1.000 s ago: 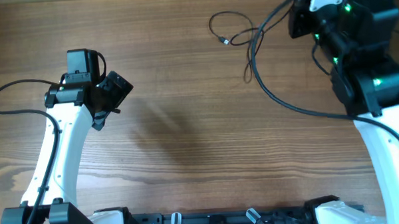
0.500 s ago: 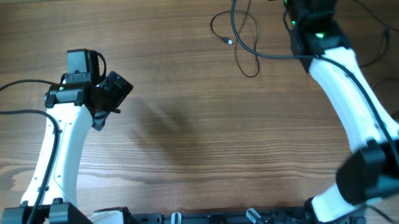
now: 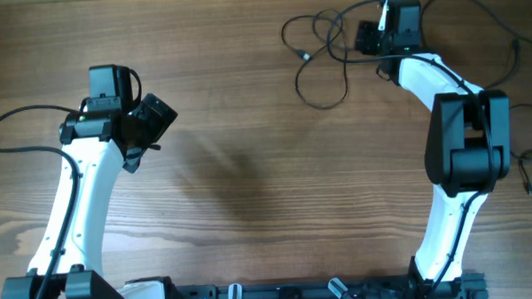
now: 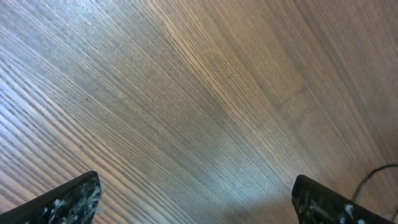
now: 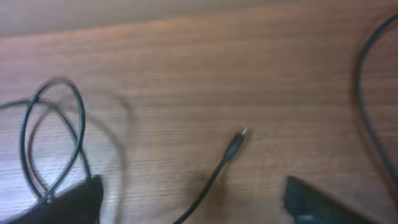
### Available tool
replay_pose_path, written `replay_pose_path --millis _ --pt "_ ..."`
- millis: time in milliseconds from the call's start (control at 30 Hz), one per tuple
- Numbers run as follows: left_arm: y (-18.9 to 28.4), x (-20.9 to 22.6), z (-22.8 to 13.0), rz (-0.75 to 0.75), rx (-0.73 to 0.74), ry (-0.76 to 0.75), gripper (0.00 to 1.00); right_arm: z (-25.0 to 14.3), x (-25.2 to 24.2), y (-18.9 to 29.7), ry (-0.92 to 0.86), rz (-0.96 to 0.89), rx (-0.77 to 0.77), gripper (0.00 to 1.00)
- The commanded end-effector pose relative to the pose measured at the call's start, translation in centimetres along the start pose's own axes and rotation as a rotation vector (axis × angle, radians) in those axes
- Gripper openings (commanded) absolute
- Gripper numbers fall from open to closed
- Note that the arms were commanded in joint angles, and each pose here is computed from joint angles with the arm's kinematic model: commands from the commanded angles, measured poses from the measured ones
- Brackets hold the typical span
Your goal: Untangle cables
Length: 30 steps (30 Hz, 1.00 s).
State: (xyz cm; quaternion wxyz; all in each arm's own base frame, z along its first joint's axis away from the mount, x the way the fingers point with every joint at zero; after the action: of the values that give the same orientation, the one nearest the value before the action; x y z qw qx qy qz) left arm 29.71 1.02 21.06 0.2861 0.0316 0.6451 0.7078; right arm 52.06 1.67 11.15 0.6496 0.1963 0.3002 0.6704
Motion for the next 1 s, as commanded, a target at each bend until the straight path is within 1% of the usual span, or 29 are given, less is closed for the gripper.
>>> replay_pose_path --millis 0,100,133,300,400,533,667,767,900,967 --pt "-0.1 0.1 0.1 0.001 0.0 0.013 1.0 4.7 0.5 5.5 -0.034 0.062 -0.088 1.0" --pt "-0.1 0.2 -0.1 0.004 0.014 0.012 1.0 6.6 -0.1 10.7 -0.035 0.062 -0.087 1.0" --pt "-0.1 0.1 -0.3 -0.003 0.031 -0.004 0.98 7.1 -0.3 12.7 -0.035 0.062 -0.084 1.0" --pt "-0.1 -1.9 -2.4 -0.077 0.04 -0.21 1.0 8.1 -1.0 22.5 -0.024 0.062 -0.083 1.0" --pt "0.1 -3.4 -4.4 -0.106 0.0 -0.294 1.0 7.8 -1.5 28.8 -0.027 0.054 -0.123 1.0" --pt "0.7 -4.7 -7.3 -0.151 -0.017 -0.39 0.98 5.8 -1.7 35.2 -0.029 0.045 -0.172 1.0" --pt "2.8 -5.0 -8.9 -0.194 -0.087 -0.451 0.99 2.5 -1.8 38.8 -0.035 0.02 -0.205 1.0" --pt "5.3 -4.8 -9.2 -0.254 -0.153 -0.462 1.0 -0.7 -1.5 40.4 -0.049 0.017 -0.241 1.0" --pt "8.5 -3.1 -8.8 -0.343 -0.204 -0.438 1.0 -4.9 -1.2 41.2 -0.094 0.015 -0.303 1.0" --pt "9.5 -1.4 -8.6 -0.367 -0.247 -0.422 1.0 -6.5 -0.9 41.1 -0.093 0.016 -0.334 1.0"
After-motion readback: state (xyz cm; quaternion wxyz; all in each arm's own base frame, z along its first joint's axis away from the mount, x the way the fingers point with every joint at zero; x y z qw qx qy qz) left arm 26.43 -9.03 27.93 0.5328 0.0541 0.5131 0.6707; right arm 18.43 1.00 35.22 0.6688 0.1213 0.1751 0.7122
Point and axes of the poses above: each gripper's point midway between its finger pads, its own y axis back along the fingers, its own x axis along the line the jaws close on, z = x × y, the point moved 9 cm from there along y, back along the fingers, and after that the axes turned 14 degrees about y, right-handed, at the moved point
